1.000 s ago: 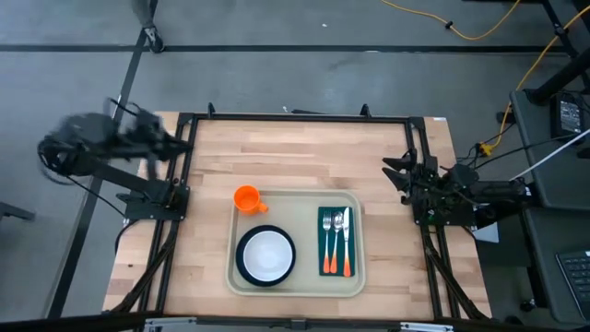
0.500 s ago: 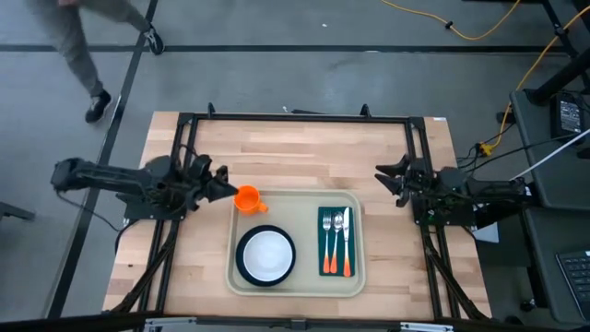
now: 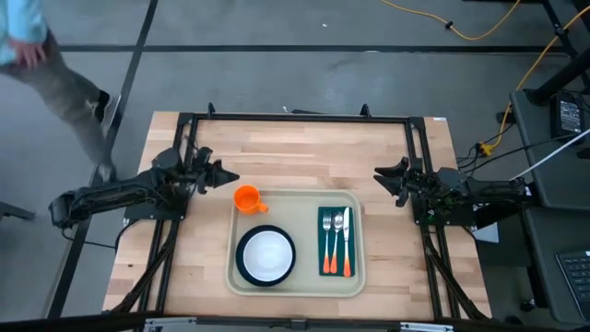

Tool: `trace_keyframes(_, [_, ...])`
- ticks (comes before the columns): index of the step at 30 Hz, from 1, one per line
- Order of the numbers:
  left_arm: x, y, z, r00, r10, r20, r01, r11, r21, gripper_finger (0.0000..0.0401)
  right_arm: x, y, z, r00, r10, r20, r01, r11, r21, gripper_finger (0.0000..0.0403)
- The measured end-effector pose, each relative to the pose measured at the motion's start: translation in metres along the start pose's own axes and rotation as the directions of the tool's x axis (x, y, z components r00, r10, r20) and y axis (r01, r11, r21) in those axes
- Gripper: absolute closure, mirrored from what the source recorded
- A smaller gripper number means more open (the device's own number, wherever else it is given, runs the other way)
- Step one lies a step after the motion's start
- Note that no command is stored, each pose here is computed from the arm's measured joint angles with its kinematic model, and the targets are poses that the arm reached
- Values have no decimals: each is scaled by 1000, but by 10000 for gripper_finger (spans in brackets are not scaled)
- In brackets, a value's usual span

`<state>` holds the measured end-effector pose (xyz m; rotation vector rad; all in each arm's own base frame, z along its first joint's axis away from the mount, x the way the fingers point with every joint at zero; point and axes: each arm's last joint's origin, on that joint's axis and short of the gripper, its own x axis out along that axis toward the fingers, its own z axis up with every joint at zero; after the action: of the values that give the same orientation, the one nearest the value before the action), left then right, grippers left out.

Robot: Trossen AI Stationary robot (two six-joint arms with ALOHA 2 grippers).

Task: Set up tray
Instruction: Return to Home Position

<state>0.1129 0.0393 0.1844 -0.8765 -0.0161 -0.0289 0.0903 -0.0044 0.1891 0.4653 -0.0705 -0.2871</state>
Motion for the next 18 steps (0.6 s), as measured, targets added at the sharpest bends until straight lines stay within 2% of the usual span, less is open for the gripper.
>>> trace_keyframes(2, [0, 4, -3, 999, 46, -21, -48, 994, -98, 384, 0, 0, 0, 1000, 0, 0, 0, 1000, -2, 233])
trace_keyframes(4, [0, 7, -5, 997, 72, -31, -76, 986, -146, 384, 0, 0, 0, 1000, 0, 0, 0, 1000, -1, 233])
trace_keyframes(7, [0, 8, -6, 995, 89, -47, -95, 982, -164, 383, 0, 1, 1, 1000, 18, 3, -18, 1000, 2, 233])
trace_keyframes(10, [-1, 6, -8, 995, 89, -47, -95, 982, -162, 384, -2, 3, 7, 997, 44, 68, -46, 999, 27, 233])
trace_keyframes(15, [-11, -13, -12, 999, -42, -9, 41, 993, -114, 384, -1, 4, 7, 996, 68, 58, -70, 997, 26, 233])
trace_keyframes(18, [-19, -26, -13, 986, -165, 20, 166, 983, -76, 384, -1, 4, 6, 997, 63, 46, -64, 998, 21, 233])
